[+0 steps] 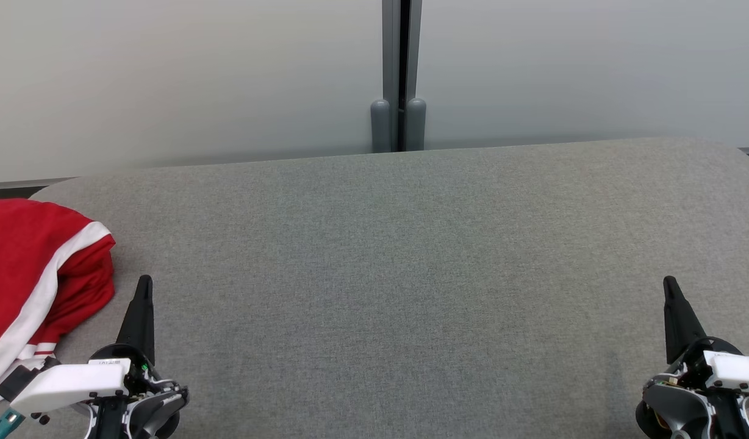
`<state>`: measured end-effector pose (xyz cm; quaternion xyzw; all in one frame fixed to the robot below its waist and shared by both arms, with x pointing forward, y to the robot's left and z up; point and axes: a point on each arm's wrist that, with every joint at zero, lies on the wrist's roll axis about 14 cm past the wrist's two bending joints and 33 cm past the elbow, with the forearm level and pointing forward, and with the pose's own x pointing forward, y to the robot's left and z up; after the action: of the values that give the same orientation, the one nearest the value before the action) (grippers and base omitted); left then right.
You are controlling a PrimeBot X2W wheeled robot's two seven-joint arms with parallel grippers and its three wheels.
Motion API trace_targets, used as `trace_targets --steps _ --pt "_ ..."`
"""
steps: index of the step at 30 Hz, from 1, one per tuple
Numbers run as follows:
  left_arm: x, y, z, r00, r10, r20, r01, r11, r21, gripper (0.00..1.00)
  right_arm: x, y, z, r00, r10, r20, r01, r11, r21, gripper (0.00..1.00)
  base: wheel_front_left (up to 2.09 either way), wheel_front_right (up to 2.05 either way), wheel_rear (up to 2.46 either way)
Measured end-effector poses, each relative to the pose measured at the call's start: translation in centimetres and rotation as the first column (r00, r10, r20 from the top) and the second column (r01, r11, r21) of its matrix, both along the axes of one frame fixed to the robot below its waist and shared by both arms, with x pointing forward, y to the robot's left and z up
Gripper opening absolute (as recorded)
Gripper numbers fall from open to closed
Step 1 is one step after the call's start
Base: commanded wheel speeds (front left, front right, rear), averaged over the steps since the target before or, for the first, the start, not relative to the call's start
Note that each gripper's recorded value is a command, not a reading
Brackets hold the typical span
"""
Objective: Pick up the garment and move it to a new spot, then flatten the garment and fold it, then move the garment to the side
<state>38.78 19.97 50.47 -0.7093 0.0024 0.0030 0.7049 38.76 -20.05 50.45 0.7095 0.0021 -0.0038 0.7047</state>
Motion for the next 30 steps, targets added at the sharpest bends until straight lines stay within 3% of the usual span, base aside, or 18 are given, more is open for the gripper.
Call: trace_targets --steps 30 --pt "0.0 0.0 0.0 1.0 0.0 0.0 0.0 1.0 0.0 0.0 0.0 0.0 0.0 1.0 0.0 0.0 0.0 1.0 0.0 0.0 0.0 0.0 0.0"
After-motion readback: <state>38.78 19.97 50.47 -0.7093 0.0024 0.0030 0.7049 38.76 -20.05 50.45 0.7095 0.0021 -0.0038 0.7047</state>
